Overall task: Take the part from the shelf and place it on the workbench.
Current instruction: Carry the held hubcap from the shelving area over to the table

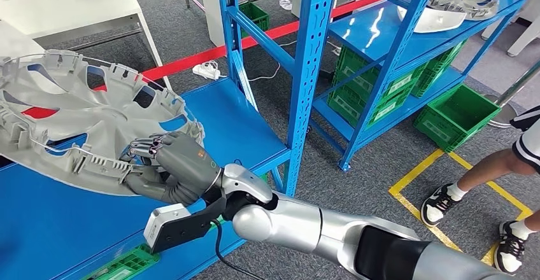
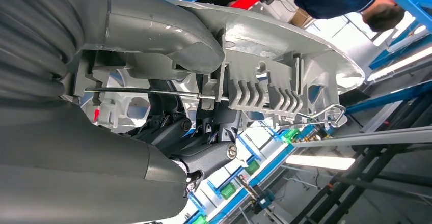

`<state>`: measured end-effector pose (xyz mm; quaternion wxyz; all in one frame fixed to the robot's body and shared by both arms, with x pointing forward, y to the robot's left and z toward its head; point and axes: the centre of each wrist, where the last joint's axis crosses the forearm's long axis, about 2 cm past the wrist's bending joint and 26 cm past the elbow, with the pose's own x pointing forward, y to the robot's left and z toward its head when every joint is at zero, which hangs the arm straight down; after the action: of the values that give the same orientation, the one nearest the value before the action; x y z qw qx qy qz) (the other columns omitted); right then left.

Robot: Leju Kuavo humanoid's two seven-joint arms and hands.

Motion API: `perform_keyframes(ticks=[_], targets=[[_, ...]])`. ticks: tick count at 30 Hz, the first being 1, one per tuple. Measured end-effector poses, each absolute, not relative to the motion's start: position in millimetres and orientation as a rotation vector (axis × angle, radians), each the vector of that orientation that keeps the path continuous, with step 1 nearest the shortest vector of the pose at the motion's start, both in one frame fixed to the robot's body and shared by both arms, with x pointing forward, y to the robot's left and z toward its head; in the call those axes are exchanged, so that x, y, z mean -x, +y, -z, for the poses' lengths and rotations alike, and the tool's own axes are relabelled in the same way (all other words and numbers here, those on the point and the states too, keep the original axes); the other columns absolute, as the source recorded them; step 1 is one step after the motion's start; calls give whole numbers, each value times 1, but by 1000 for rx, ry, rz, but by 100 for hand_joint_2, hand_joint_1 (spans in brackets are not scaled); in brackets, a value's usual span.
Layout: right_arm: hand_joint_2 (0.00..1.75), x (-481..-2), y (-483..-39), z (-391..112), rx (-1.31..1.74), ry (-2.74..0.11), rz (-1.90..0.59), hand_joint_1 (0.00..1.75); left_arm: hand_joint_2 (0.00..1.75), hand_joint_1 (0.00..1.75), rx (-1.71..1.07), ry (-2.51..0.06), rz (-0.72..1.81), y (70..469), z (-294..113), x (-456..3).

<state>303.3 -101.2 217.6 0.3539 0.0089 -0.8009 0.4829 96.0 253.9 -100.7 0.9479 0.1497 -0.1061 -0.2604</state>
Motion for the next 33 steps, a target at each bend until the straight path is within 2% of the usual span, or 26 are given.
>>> perform_keyframes(ticks=[11, 33], targets=[[175, -300, -104, -221, 27, -2152, -1208, 175, 175, 0, -290, -183, 485, 256, 101, -94], [175, -296, -108, -218, -14, -2125, -1214, 175, 175, 0, -288, -174, 477, 256, 102, -93]])
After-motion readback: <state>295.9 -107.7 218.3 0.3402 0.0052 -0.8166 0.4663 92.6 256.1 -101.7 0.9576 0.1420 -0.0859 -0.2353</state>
